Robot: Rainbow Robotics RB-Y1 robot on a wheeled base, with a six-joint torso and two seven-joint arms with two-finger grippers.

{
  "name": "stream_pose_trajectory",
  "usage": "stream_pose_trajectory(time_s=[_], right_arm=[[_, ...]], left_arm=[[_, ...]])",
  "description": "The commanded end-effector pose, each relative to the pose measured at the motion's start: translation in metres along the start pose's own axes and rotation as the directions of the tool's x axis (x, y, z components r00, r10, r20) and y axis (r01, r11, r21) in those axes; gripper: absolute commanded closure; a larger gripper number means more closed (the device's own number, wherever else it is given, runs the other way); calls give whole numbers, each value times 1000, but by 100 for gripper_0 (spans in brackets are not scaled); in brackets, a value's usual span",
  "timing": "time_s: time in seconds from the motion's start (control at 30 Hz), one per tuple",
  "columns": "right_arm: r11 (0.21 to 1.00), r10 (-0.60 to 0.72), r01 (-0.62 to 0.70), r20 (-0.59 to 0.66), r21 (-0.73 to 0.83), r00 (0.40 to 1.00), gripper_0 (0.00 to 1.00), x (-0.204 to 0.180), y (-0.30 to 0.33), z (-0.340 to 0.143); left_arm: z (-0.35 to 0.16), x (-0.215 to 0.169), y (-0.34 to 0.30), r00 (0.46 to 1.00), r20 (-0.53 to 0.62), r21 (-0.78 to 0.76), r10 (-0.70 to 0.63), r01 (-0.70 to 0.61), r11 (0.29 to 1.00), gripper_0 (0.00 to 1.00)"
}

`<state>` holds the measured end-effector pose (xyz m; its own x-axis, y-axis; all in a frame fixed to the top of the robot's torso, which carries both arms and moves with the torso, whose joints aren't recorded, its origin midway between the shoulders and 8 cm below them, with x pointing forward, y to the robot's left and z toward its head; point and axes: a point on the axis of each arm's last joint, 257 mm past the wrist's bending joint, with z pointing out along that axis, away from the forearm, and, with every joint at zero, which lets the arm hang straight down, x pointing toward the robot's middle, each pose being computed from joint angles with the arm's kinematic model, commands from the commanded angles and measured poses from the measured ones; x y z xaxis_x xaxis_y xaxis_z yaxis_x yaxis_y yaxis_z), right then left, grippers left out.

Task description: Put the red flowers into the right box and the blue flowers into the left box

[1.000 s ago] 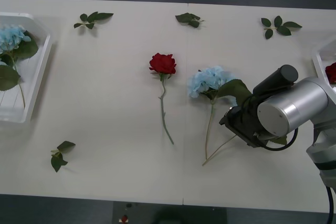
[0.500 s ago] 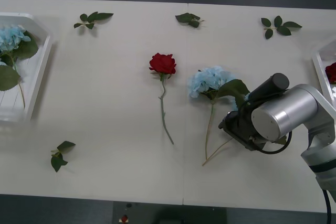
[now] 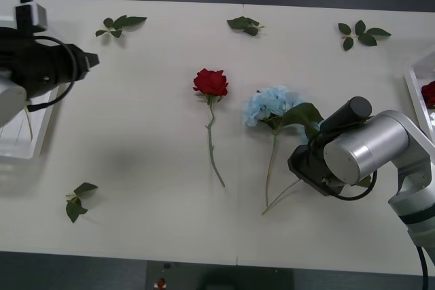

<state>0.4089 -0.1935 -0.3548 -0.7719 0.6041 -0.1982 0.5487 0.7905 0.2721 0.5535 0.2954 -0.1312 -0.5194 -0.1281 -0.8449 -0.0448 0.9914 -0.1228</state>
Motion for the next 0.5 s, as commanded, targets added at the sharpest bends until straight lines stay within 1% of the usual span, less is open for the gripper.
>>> stream_pose_trajectory(time_s=[0.03, 0.17, 0.33, 0.47, 0.5], right_arm=[[1000, -12, 12, 17, -20, 1000, 100, -7, 9, -7], [1000, -19, 19, 18, -15, 1000, 100, -8, 6, -8], [999, -38, 38, 36, -10, 999, 100, -15, 3, -12], [994, -112, 112, 89, 2, 990, 100, -34, -5, -30], [988, -154, 154, 101, 8, 983, 100, -39, -7, -36]], left_arm=[[11, -4, -58, 998, 41, 19, -42, 42, 999, 0], [27, 23, -108, 1000, -8, 31, -26, 27, 999, 0], [41, 43, -152, 999, -45, 56, 13, -10, 998, 0], [54, 58, -187, 996, -82, 76, 44, -38, 996, 0], [57, 64, -196, 994, -95, 77, 59, -51, 996, 0]])
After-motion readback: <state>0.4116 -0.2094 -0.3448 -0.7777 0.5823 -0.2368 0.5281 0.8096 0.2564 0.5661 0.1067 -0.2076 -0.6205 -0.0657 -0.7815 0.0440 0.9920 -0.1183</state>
